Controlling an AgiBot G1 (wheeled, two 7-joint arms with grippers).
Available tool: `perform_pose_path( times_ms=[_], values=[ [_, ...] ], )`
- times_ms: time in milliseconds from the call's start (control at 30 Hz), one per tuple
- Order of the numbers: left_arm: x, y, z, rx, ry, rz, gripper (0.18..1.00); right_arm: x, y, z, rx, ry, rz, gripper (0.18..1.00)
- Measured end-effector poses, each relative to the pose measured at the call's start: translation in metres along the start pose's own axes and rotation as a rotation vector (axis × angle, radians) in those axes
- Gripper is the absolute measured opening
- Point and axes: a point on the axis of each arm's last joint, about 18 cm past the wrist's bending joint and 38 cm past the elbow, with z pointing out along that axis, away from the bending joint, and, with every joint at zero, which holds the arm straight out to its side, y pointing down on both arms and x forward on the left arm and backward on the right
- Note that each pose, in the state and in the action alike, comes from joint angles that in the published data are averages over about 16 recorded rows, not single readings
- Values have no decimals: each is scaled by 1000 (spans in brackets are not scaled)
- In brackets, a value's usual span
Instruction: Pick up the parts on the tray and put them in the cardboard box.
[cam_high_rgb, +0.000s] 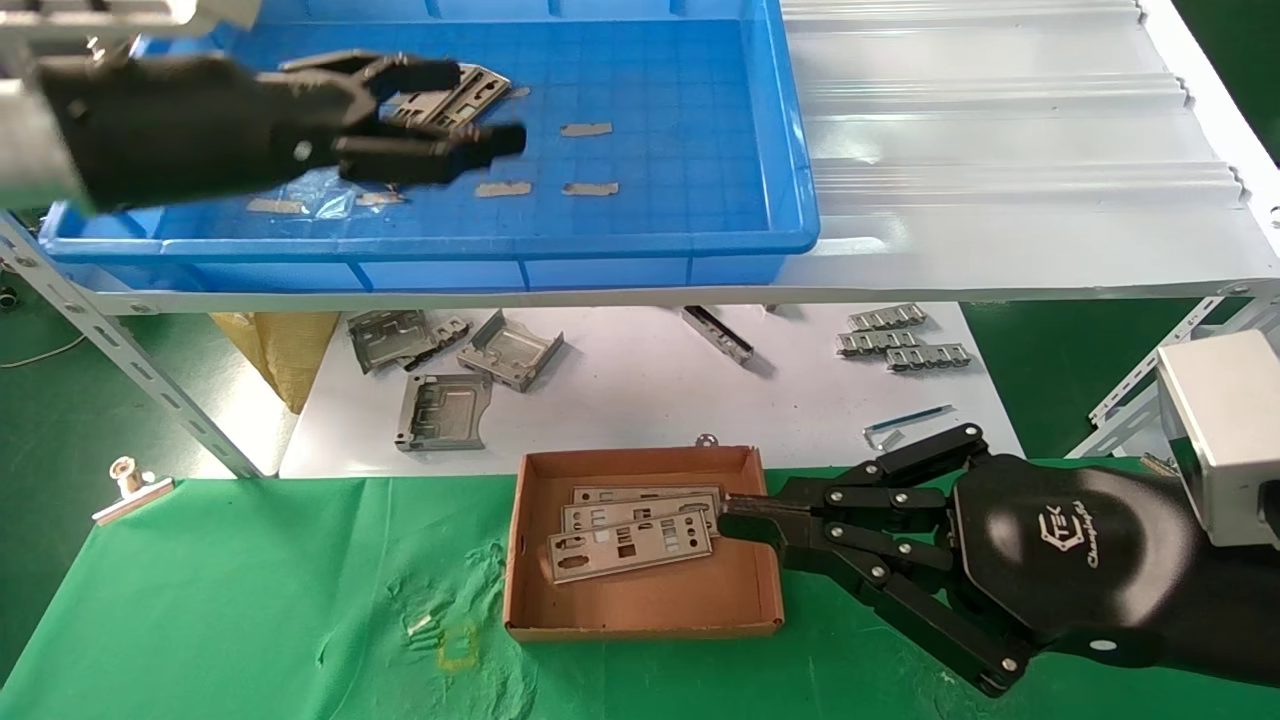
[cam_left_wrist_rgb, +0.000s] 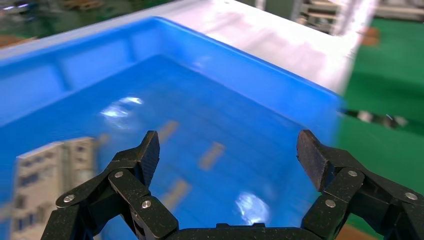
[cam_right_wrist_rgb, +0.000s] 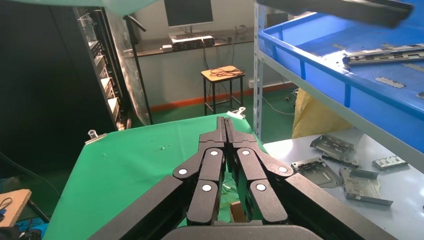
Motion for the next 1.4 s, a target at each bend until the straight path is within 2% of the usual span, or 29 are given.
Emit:
perform_pose_path(
  times_ms=[200,433,833,1033,1233,1400],
  values=[
    [-30,-1,30,-28,-144,-62,1001,0,0,0,0,0,0,191],
    [-51,6,46,-74,-270,-89,1001,0,0,0,0,0,0,191],
    [-58,22,47,-116,-316,-135,1000,0,0,0,0,0,0,210],
    [-63,28,44,-116,-345,-138,993,0,0,0,0,0,0,255],
    [-69,31,43,-109,-383,-128,967,0,0,0,0,0,0,333],
    [-72,32,42,-101,-404,-126,923,0,0,0,0,0,0,434]
  ],
)
